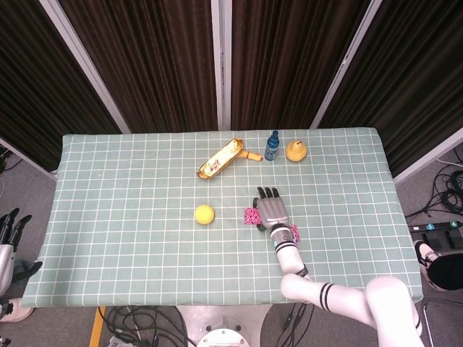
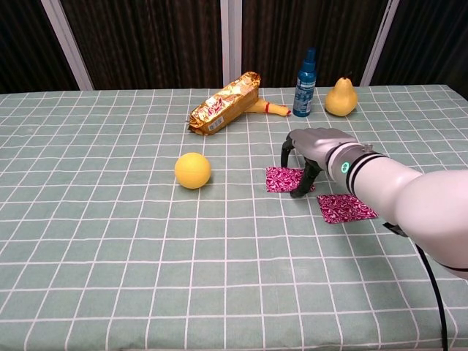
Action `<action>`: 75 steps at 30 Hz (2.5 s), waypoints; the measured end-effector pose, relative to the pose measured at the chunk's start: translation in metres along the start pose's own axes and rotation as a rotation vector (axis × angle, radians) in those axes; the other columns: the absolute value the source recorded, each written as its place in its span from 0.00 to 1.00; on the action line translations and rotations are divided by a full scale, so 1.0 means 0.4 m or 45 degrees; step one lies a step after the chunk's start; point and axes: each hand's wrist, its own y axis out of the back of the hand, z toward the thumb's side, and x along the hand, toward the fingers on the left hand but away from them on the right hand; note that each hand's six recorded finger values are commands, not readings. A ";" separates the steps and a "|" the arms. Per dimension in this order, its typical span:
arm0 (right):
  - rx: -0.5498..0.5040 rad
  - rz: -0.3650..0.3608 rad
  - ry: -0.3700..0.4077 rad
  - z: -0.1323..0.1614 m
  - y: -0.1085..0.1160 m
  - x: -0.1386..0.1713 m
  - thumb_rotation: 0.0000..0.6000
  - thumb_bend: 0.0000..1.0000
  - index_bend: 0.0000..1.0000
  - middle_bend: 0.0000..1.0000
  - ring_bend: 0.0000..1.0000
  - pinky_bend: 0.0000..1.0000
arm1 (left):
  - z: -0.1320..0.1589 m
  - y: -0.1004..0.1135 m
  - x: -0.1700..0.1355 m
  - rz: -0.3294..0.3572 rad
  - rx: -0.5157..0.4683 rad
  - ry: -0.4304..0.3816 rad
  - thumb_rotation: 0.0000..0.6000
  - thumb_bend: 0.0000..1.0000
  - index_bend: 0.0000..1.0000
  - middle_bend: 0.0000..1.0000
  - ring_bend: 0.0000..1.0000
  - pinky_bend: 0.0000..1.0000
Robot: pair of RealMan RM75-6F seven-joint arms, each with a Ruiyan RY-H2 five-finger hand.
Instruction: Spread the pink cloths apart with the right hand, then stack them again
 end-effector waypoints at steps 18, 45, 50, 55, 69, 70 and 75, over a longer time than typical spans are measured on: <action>0.112 0.067 0.090 -0.170 0.063 0.139 1.00 0.14 0.34 0.05 0.00 0.00 | 0.021 0.008 0.007 0.004 0.015 -0.020 1.00 0.04 0.17 0.14 0.10 0.10; 0.090 0.153 0.192 -0.236 -0.031 0.154 0.98 0.14 0.32 0.05 0.00 0.00 | 0.030 0.014 0.008 0.007 0.024 -0.022 1.00 0.04 0.17 0.14 0.10 0.10; 0.096 0.150 0.201 -0.233 -0.032 0.150 0.98 0.14 0.30 0.05 0.00 0.00 | 0.030 0.017 0.008 0.014 0.023 -0.021 1.00 0.04 0.17 0.14 0.10 0.10; 0.106 0.151 0.204 -0.237 -0.031 0.155 0.95 0.14 0.26 0.05 0.00 0.00 | 0.030 0.016 0.006 0.011 0.023 -0.020 1.00 0.04 0.17 0.14 0.10 0.10; 0.053 -0.179 0.078 -0.359 0.132 0.258 1.00 0.15 0.23 0.05 0.00 0.00 | 0.023 0.013 0.012 0.014 0.013 -0.015 1.00 0.04 0.17 0.14 0.10 0.10; 0.047 -0.230 0.049 -0.385 0.150 0.281 1.00 0.15 0.23 0.05 0.00 0.00 | 0.023 0.013 0.013 0.013 0.012 -0.015 1.00 0.04 0.17 0.14 0.10 0.10; 0.016 -0.422 -0.074 -0.492 0.205 0.410 1.00 0.16 0.19 0.04 0.00 0.00 | 0.027 0.009 0.020 0.011 0.008 -0.024 1.00 0.04 0.17 0.14 0.10 0.10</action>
